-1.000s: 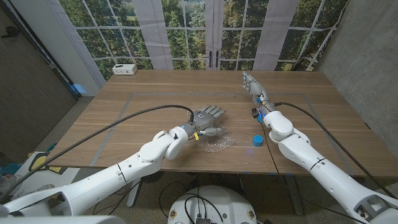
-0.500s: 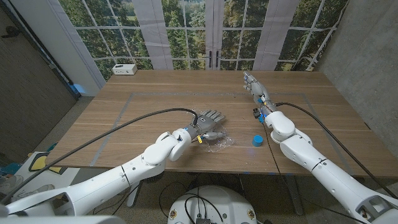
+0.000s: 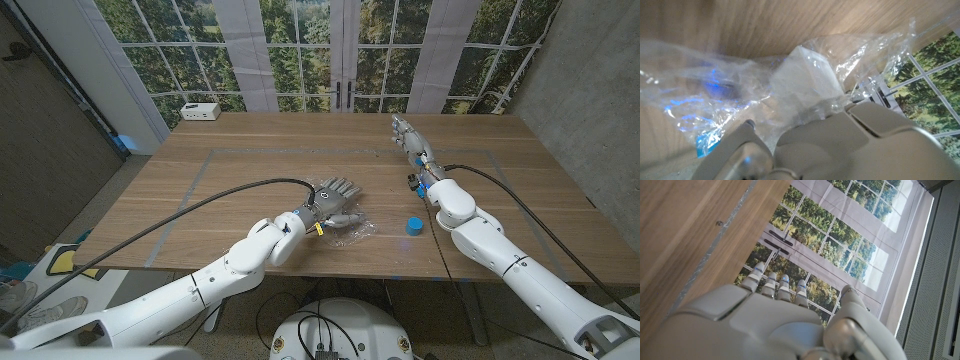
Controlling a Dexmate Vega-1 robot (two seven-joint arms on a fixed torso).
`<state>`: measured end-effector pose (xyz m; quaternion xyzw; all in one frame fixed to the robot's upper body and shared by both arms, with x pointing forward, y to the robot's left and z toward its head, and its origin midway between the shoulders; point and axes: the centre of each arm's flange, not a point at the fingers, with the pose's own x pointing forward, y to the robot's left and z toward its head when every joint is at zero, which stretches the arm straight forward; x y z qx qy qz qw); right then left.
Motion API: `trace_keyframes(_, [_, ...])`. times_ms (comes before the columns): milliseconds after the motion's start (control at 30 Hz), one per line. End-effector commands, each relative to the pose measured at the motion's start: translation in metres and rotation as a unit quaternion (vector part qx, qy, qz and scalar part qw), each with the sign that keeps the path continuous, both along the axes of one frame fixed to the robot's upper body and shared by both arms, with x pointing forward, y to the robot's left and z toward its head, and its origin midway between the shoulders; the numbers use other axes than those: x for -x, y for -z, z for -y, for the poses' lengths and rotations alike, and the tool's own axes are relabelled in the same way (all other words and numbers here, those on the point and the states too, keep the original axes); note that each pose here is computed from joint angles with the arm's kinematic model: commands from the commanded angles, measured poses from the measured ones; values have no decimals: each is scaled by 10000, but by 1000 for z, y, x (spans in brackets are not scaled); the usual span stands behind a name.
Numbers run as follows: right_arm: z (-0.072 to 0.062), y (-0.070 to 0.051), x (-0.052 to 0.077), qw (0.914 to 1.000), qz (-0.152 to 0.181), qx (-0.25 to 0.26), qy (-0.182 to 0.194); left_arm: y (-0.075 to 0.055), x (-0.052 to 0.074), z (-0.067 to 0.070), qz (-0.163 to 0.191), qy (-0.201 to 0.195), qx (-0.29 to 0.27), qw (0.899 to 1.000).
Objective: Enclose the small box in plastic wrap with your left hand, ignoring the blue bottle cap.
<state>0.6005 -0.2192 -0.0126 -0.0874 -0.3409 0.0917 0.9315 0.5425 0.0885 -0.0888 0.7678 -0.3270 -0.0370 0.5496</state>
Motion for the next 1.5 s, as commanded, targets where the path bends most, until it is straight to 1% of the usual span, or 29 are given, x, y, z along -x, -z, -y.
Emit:
trace_keyframes(33, [-3, -1, 2, 10000, -13, 38, 39, -23, 14, -25, 665, 197, 858, 9939])
trace_keyframes(67, [-4, -1, 2, 10000, -7, 33, -6, -24, 14, -27, 614, 139, 868, 9942])
trace_keyframes(133, [-4, -1, 3, 10000, -7, 71, 28, -25, 15, -32, 694, 195, 995, 9924])
trace_keyframes(167, [-5, -1, 3, 10000, -1, 36, 3, -26, 16, -34, 657, 174, 1019, 9925])
trace_keyframes(233, [-5, -2, 4, 10000, 8, 71, 23, -28, 18, -39, 788, 63, 1070, 9911])
trace_keyframes(300, [-7, -2, 4, 10000, 11, 13, -26, -31, 19, -45, 684, 112, 1215, 9902])
trace_keyframes(333, [-8, -3, 4, 10000, 30, 62, -46, -33, 20, -48, 734, 80, 1229, 9897])
trace_keyframes(400, [-9, -5, 5, 9999, 39, 102, 20, -35, 22, -55, 958, 30, 1366, 9860])
trace_keyframes(467, [-11, -6, 5, 9999, 58, 109, -21, -40, 24, -61, 962, 3, 1470, 9845])
trace_keyframes(567, [-12, -6, 4, 10000, 49, 70, -34, -43, 29, -72, 1203, -55, 1675, 9785])
trace_keyframes(667, [-14, -5, 4, 9999, 39, 95, -11, -44, 35, -77, 1566, -373, 1503, 9755])
trace_keyframes(733, [-15, -6, 4, 9999, 27, 109, -6, -44, 37, -80, 1690, -519, 1419, 9740])
trace_keyframes(767, [-16, -6, 4, 9999, 35, 115, -18, -44, 37, -83, 1691, -559, 1399, 9740])
trace_keyframes(800, [-17, -6, 3, 9999, 33, 115, -26, -47, 37, -87, 1604, -712, 1324, 9755])
trace_keyframes(833, [-17, -6, 3, 9999, 29, 92, -34, -49, 37, -90, 1489, -774, 1315, 9770])
trace_keyframes(900, [-18, -6, 2, 9999, 34, 121, -49, -54, 36, -93, 1327, -930, 1152, 9800])
trace_keyframes(933, [-18, -7, 2, 9999, 21, 153, -49, -56, 36, -95, 1301, -1008, 1069, 9806])
trace_keyframes(1000, [-19, -7, 1, 9999, 10, 113, -73, -58, 37, -98, 1341, -1096, 1092, 9788])
trace_keyframes(1100, [-18, -6, 1, 9999, -14, 125, -60, -57, 42, -102, 1642, -1072, 1227, 9729])
trace_keyframes(1133, [-18, -6, 1, 9999, -16, 86, -55, -58, 43, -103, 1677, -1052, 1212, 9727])
trace_keyframes(1167, [-18, -6, 1, 9999, -27, 133, -42, -57, 45, -104, 1766, -1036, 1279, 9704])
trace_keyframes(1200, [-18, -5, 1, 9999, -12, 107, -48, -57, 47, -104, 1834, -1045, 1228, 9697])
trace_keyframes(1233, [-18, -5, 1, 10000, -14, 48, -54, -58, 47, -104, 1808, -1056, 1141, 9712])
trace_keyframes(1267, [-17, -5, 1, 10000, -7, 86, -27, -58, 48, -103, 1854, -1112, 1119, 9699])
trace_keyframes(1333, [-18, -6, 1, 9999, 0, 97, -74, -61, 48, -103, 1656, -1164, 988, 9743])
trace_keyframes(1400, [-18, -7, 1, 9999, -2, 91, -46, -62, 47, -104, 1597, -1255, 874, 9752])
trace_keyframes(1433, [-18, -7, 1, 9999, 17, 121, -71, -64, 46, -104, 1474, -1324, 827, 9767])
trace_keyframes(1500, [-18, -7, 1, 9999, 16, 104, -57, -65, 44, -105, 1356, -1419, 761, 9776])
